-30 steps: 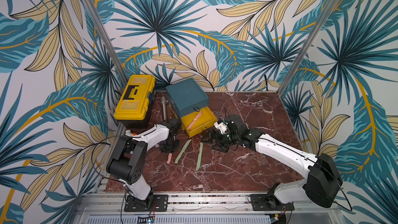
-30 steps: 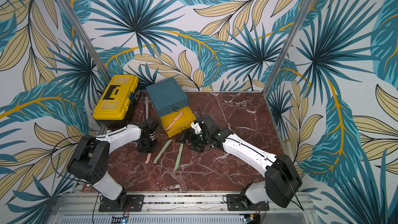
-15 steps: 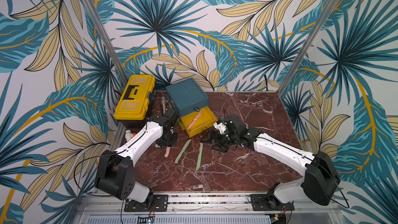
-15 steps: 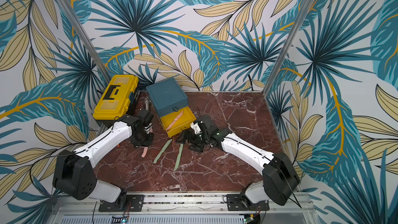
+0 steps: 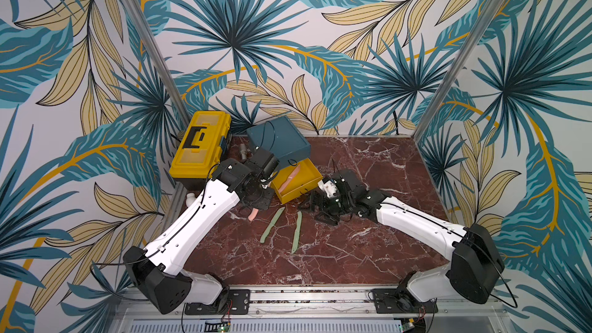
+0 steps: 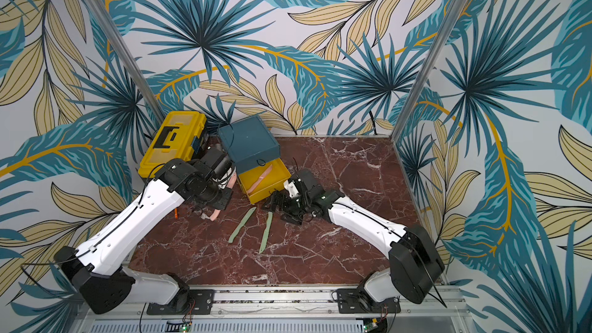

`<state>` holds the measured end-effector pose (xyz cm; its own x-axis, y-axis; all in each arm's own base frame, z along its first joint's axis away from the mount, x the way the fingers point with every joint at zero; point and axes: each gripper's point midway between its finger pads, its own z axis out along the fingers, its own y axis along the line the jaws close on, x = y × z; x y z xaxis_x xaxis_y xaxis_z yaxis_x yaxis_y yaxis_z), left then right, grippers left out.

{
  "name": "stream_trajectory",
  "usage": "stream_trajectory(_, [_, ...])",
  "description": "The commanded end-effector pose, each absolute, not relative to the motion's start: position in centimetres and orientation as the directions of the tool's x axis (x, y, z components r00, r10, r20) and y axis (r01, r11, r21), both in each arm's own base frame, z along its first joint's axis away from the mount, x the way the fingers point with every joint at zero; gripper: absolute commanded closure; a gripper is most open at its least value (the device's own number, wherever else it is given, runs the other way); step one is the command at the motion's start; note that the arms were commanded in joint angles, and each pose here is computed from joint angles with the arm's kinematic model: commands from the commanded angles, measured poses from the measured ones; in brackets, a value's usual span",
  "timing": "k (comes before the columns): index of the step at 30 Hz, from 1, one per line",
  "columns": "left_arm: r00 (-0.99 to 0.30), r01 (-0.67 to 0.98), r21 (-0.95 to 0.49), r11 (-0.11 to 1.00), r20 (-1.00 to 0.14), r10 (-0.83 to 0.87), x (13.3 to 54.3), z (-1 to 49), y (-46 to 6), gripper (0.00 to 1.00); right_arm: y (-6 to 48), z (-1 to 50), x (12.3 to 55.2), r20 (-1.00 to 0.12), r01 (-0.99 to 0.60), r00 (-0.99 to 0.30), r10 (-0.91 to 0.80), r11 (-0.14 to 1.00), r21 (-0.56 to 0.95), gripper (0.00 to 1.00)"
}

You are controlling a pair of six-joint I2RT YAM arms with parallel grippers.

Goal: Place the fruit knives into the drawer by color
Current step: Place the fruit knife in the drawer.

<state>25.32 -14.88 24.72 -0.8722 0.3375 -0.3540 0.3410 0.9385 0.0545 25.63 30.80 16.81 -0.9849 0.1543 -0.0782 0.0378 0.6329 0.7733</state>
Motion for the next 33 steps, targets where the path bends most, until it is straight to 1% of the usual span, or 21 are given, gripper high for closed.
stream_trajectory(1, [-0.813,0.452,0.083,0.888,-0.373,0.448,26.5,26.1,-17.4,1.0,29.8,16.8,26.3,-0.094,0.062,-0.975,0.199,0.657,0.751,0.03])
stream_trajectory(4, [-0.766,0.505,0.082,0.859,-0.415,0.491,28.9,26.5,-20.1,1.0,29.0,17.2,26.8,-0.113,0.076,-0.964,0.239,0.66,0.747,0.03])
stream_trajectory(8, [-0.717,0.543,0.123,0.831,-0.447,0.534,32.7,25.2,-22.7,1.0,28.5,17.6,27.1,-0.107,0.093,-0.959,0.261,0.65,0.755,0.03])
stream_trajectory(12, [-0.694,0.551,0.196,0.811,-0.431,0.576,36.2,23.0,-24.1,1.0,28.0,17.8,27.2,-0.104,0.101,-0.957,0.271,0.647,0.756,0.03])
stream_trajectory(14, [-0.694,0.557,0.201,0.806,-0.421,0.585,37.3,21.9,-24.7,1.0,27.8,17.9,27.3,-0.103,0.103,-0.956,0.274,0.645,0.757,0.03])
stream_trajectory(18, [-0.707,0.513,0.275,0.813,-0.403,0.582,39.7,19.8,-24.0,1.0,27.3,17.9,27.5,-0.096,0.111,-0.955,0.279,0.641,0.759,0.03])
stream_trajectory(19, [-0.706,0.499,0.294,0.816,-0.408,0.579,40.2,19.6,-23.8,0.91,27.2,18.0,27.5,-0.096,0.112,-0.955,0.281,0.641,0.759,0.03])
stream_trajectory(20, [-0.705,0.501,0.294,0.814,-0.407,0.581,40.4,19.3,-23.9,0.79,27.1,17.9,27.5,-0.095,0.114,-0.955,0.281,0.642,0.758,0.03])
stream_trajectory(21, [-0.703,0.513,0.283,0.81,-0.403,0.586,40.4,18.9,-24.0,0.65,26.9,17.9,27.6,-0.095,0.116,-0.954,0.284,0.642,0.758,0.03])
stream_trajectory(23, [-0.703,0.524,0.268,0.809,-0.4,0.588,40.1,18.9,-24.2,0.33,26.6,17.7,27.7,-0.094,0.122,-0.952,0.291,0.643,0.756,0.03])
stream_trajectory(24, [-0.7,0.528,0.253,0.811,-0.411,0.584,40.0,19.2,-24.4,0.19,26.5,17.6,27.8,-0.093,0.127,-0.95,0.298,0.641,0.757,0.03])
stream_trajectory(26, [-0.688,0.538,0.214,0.815,-0.447,0.571,39.6,20.6,-25.0,0.15,26.2,17.3,28.2,-0.086,0.144,-0.944,0.319,0.632,0.762,0.03])
stream_trajectory(27, [-0.682,0.542,0.188,0.819,-0.47,0.559,39.3,21.5,-25.4,0.12,26.1,17.0,28.4,-0.081,0.158,-0.938,0.336,0.626,0.764,0.05])
stream_trajectory(29, [-0.665,0.546,0.142,0.826,-0.527,0.53,39.0,23.7,-26.1,0.11,25.8,16.5,28.9,-0.067,0.193,-0.922,0.38,0.603,0.774,0.14])
stream_trajectory(30, [-0.656,0.54,0.127,0.832,-0.557,0.51,38.9,24.9,-26.3,0.11,25.7,16.2,29.3,-0.056,0.217,-0.908,0.416,0.578,0.787,0.28])
stream_trajectory(32, [-0.622,0.515,0.134,0.846,-0.621,0.477,39.5,27.0,-26.2,0.05,25.8,15.9,30.5,-0.034,0.251,-0.87,0.492,0.501,0.828,0.67])
stream_trajectory(33, [-0.612,0.498,0.144,0.855,-0.64,0.464,39.9,27.9,-25.9,0.0,25.8,15.6,31.1,-0.009,0.275,-0.848,0.53,0.453,0.848,0.87])
